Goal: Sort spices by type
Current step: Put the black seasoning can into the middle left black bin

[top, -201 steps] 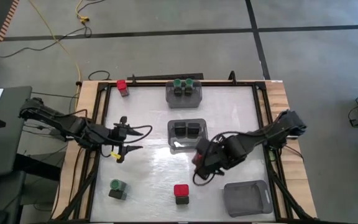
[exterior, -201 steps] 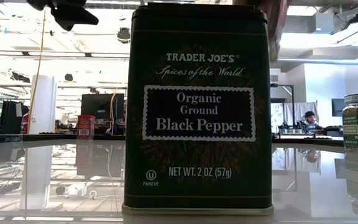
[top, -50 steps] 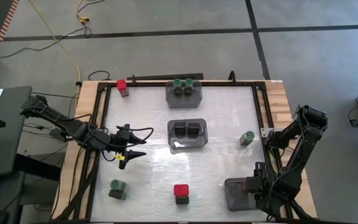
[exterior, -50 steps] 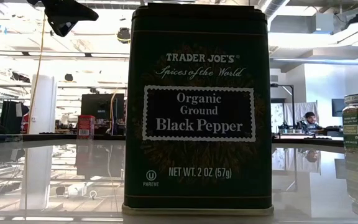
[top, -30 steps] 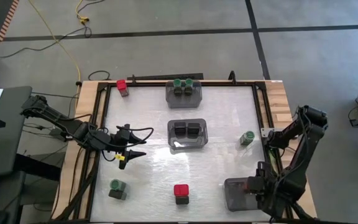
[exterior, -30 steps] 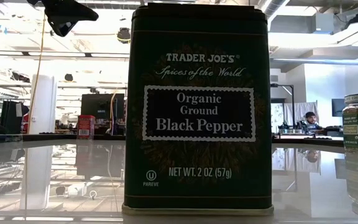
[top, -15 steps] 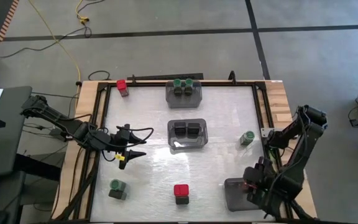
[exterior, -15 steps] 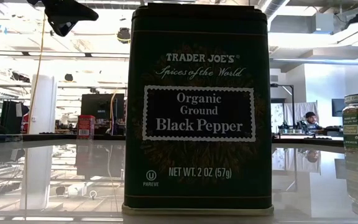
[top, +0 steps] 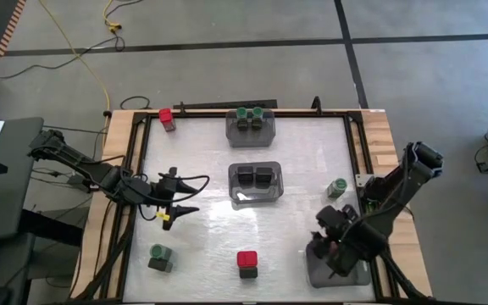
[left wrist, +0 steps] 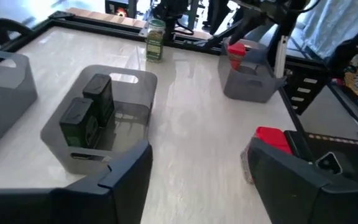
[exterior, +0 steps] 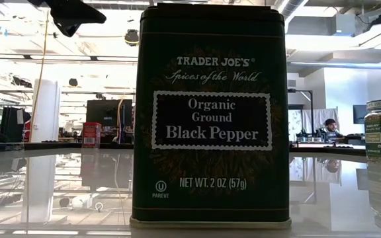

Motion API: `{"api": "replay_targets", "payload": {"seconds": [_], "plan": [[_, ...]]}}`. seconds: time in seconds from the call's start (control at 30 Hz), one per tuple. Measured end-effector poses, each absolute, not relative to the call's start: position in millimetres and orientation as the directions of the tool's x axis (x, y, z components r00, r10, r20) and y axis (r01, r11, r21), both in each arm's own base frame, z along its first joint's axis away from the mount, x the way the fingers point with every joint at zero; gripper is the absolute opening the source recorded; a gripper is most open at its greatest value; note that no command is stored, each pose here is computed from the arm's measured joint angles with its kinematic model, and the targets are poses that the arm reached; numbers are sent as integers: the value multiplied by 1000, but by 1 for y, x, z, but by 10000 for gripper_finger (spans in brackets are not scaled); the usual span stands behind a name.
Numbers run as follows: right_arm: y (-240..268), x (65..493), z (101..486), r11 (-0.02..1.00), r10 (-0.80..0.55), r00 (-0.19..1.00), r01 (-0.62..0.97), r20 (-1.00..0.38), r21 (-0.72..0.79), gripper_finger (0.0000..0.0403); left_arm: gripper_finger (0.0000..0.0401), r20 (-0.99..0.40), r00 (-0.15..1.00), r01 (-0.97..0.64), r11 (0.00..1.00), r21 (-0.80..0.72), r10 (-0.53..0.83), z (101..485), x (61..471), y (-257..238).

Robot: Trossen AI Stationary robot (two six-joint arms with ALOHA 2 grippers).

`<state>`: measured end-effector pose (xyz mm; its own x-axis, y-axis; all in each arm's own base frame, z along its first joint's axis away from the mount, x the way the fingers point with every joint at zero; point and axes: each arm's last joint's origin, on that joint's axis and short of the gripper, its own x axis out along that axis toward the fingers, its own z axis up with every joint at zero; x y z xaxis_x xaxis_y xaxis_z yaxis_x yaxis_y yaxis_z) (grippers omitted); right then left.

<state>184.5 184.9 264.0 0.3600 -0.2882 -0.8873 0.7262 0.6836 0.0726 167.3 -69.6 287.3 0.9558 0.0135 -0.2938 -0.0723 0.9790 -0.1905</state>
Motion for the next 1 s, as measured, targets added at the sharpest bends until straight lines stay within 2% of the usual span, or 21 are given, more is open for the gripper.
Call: {"api": "replay_targets", "payload": {"seconds": [0.17,0.27,0.57,1.0], "plan": [[177,207,266,615,-302,467,761,-831,204,303,303,-291,956,-100,973,-206,37,287,167,-69],[171,219,267,572,-301,492,778,-817,258,303,314,-290,956,-102,972,-212,37,287,167,-69],[144,244,269,463,-337,491,829,-803,313,303,316,-281,959,-99,977,-188,43,288,168,-68],[132,252,269,460,-355,484,835,-800,301,303,316,-283,958,-127,956,-265,49,288,168,-67]]}}
